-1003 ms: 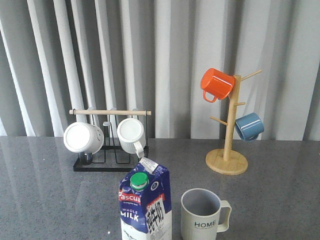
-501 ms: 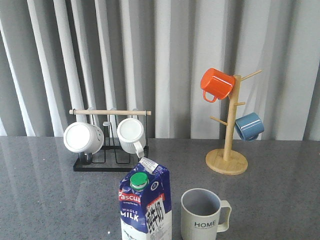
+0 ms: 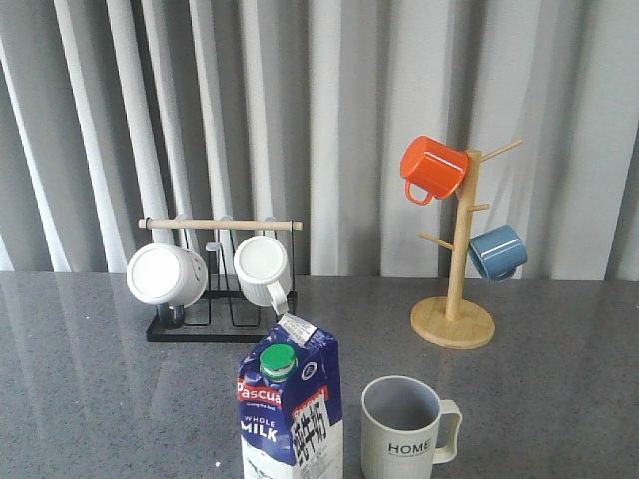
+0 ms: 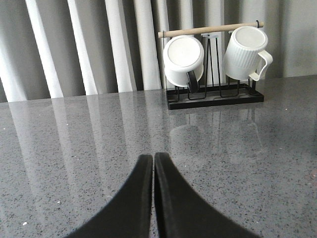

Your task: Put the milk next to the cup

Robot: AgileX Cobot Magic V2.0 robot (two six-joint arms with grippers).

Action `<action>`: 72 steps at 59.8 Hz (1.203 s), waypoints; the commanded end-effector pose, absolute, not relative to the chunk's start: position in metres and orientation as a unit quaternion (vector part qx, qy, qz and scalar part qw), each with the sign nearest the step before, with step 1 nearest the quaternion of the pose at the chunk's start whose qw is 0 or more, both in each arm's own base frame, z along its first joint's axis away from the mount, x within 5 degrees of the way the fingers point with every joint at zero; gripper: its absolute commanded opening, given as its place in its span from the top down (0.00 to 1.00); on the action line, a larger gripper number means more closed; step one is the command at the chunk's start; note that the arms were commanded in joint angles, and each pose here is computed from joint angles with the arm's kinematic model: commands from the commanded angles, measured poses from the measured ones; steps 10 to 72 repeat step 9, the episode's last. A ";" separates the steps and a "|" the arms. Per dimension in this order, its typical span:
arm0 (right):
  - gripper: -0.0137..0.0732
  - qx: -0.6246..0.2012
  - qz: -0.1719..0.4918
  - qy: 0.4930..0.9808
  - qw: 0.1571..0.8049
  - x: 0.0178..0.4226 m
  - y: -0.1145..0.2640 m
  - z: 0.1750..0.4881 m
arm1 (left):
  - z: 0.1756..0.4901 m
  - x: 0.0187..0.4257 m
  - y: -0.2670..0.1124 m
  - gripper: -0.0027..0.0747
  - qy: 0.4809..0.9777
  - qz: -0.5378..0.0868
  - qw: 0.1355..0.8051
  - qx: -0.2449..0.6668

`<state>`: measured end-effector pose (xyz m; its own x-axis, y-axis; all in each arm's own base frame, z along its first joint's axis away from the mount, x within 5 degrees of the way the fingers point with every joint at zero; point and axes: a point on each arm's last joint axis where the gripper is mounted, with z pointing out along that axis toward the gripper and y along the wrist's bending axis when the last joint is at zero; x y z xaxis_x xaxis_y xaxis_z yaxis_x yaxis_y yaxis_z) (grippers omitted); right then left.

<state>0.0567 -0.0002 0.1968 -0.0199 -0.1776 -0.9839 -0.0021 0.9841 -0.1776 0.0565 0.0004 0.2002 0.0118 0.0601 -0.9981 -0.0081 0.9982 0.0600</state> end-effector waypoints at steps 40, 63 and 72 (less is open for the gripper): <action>0.85 -0.061 -0.069 0.684 0.724 0.056 0.000 0.201 | 0.214 0.054 0.001 0.97 0.666 0.020 0.746 0.011; 0.85 -0.061 -0.069 0.684 0.724 0.056 0.000 0.201 | 0.214 0.054 0.001 0.97 0.666 0.020 0.746 0.011; 0.85 -0.061 -0.069 0.684 0.724 0.056 0.000 0.201 | 0.214 0.054 0.001 0.97 0.666 0.020 0.746 0.011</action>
